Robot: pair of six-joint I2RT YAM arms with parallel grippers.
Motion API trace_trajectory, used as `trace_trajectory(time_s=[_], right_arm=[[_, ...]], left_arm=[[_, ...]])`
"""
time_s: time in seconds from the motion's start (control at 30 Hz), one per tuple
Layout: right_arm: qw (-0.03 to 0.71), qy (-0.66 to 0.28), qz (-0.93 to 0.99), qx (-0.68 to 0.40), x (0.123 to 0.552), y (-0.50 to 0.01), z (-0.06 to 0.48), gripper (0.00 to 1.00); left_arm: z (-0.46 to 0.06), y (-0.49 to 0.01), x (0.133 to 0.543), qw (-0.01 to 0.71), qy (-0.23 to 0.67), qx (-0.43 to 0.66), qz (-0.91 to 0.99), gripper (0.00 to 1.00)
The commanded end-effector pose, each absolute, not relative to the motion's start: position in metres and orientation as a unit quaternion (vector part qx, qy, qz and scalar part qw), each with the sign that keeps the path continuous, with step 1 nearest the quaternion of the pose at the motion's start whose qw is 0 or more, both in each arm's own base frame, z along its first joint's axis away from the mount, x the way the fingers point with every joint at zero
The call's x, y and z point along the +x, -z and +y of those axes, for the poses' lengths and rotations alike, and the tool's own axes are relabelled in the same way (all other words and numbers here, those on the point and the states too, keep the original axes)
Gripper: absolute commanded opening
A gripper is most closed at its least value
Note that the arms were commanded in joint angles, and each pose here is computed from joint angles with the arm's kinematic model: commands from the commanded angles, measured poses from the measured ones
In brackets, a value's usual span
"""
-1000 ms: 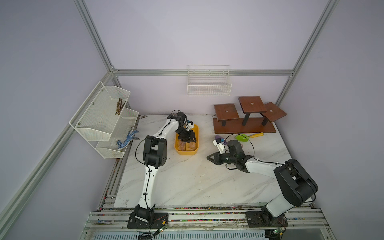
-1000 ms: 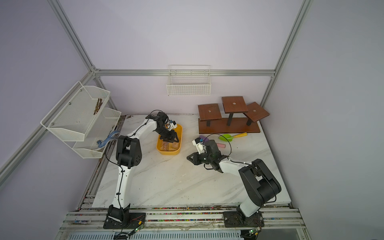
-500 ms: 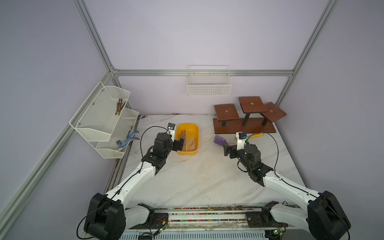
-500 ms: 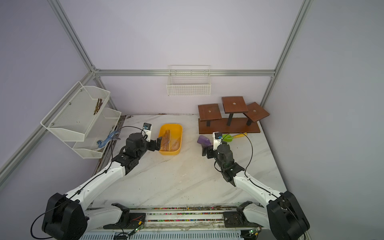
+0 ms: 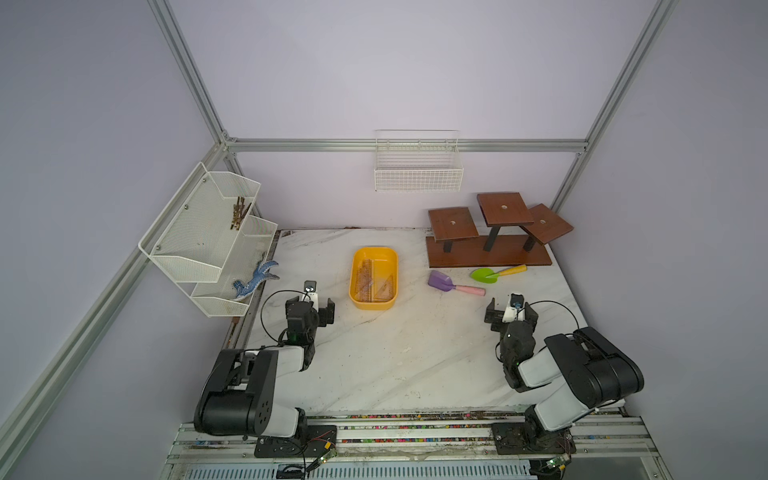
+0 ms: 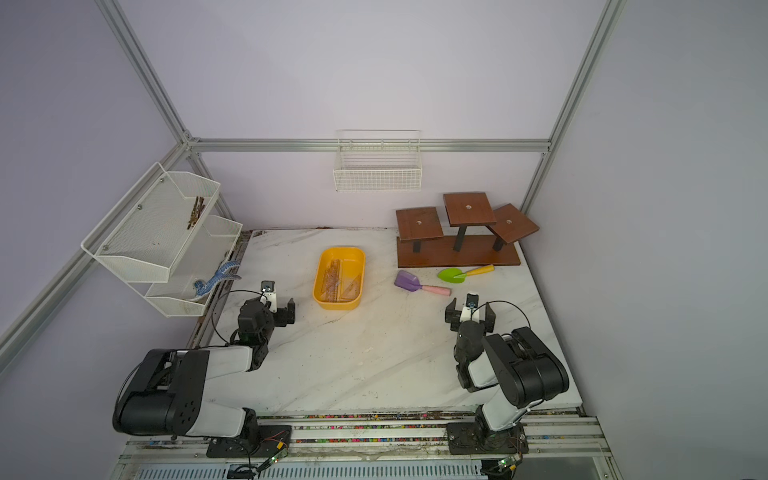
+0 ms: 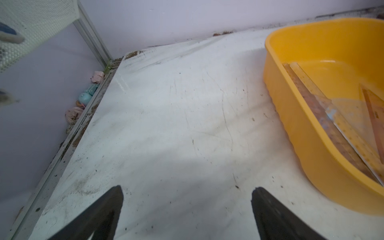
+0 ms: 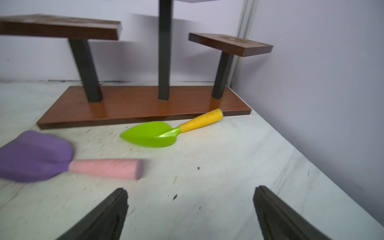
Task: Put the scattered rulers into the storage box
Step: Reset both arms
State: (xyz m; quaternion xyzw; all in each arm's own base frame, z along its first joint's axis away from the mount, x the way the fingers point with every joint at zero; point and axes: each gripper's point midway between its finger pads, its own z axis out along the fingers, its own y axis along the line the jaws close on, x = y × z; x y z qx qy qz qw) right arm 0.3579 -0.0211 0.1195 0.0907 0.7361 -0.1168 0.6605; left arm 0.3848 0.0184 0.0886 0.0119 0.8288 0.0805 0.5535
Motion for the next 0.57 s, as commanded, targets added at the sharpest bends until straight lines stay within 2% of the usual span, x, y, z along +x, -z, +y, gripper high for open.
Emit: trace_trajectory(time_s=[0.0,0.2,0.53], right_arm=[[0.651,0.028,0.753,0.087,0.392,-0.129,-0.014,0.99],[0.678,0.015,0.733,0.055,0.386,-0.136,-0.003,0.99],[0.659,0.01,0.751,0.04,0.396,-0.13,0.003,0.99]], left_arm=[[0.018,-0.109,0.406,0.598,-0.036,-0.003,0.801,1.0],[0.027,-0.108,0.407,0.6,-0.042,-0.022,0.799,1.0],[0.026,-0.11,0.407,0.602,-0.041,-0.02,0.797,1.0]])
